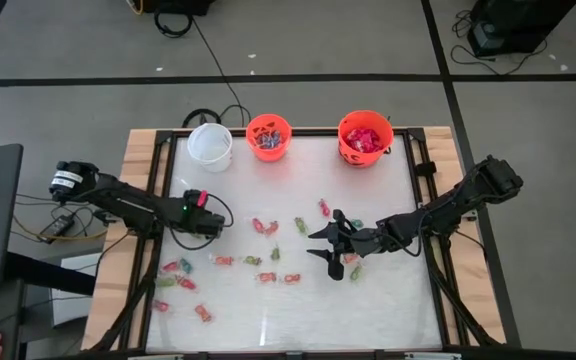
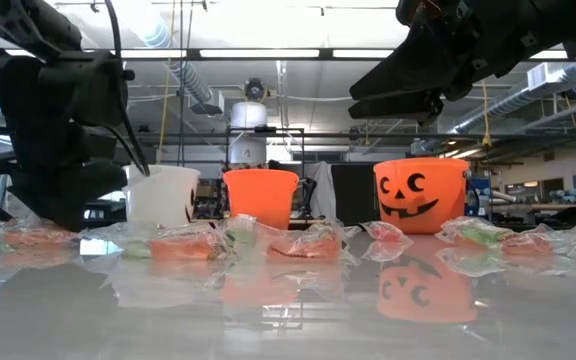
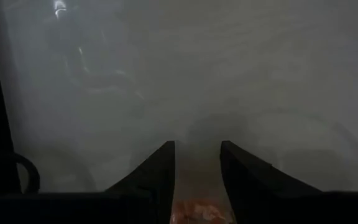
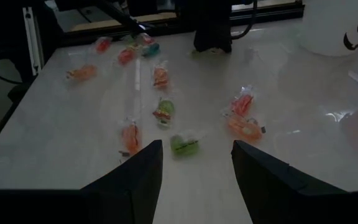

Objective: Sort candy by brand, put in halloween buckets
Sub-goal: Put the orange gummy into the white bucket

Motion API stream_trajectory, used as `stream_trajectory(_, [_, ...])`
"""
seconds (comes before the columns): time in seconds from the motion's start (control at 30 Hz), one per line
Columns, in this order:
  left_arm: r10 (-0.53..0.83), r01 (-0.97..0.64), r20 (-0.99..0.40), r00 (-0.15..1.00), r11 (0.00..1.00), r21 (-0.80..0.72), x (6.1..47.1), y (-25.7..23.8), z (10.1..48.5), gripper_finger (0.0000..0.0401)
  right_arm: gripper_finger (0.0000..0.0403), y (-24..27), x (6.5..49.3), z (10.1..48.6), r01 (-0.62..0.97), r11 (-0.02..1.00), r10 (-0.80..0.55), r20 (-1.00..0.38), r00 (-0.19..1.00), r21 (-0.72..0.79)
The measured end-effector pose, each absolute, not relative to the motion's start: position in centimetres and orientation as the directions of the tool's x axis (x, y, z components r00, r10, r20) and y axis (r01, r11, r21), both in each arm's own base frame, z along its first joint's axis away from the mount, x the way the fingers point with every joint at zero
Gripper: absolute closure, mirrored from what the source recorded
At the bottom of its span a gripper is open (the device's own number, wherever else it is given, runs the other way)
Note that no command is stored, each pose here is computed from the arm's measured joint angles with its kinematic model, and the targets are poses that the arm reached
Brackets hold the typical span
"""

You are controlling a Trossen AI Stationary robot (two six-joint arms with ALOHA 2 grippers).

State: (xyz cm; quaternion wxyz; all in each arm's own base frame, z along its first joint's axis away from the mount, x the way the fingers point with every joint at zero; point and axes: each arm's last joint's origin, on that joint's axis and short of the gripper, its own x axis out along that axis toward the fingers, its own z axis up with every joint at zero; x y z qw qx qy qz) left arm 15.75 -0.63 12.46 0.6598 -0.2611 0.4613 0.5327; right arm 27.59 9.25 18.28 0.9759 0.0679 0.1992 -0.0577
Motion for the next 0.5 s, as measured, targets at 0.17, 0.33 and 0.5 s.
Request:
stream_trajectory(0.17, [0.466, -0.928, -0.883, 0.054, 0.349, 0.128, 16.2, -0.7, 12.4, 0.0268, 0.0198, 9.3, 27.6, 18.3, 0.138, 0.984, -0.083, -0.397, 0.914, 0.11])
stream_trajectory(0.33, [0.47, -0.919, -0.873, 0.132, 0.388, 0.07, 17.2, -0.8, 12.6, 0.0268, 0.0198, 9.3, 27.6, 18.3, 0.125, 0.985, -0.066, -0.401, 0.914, 0.122])
stream_trajectory(0.5, [0.429, -0.879, -0.851, 0.302, 0.47, -0.075, 19.6, -1.9, 14.3, 0.0269, 0.0198, 9.3, 27.5, 18.2, 0.132, 0.982, -0.066, -0.408, 0.911, 0.135])
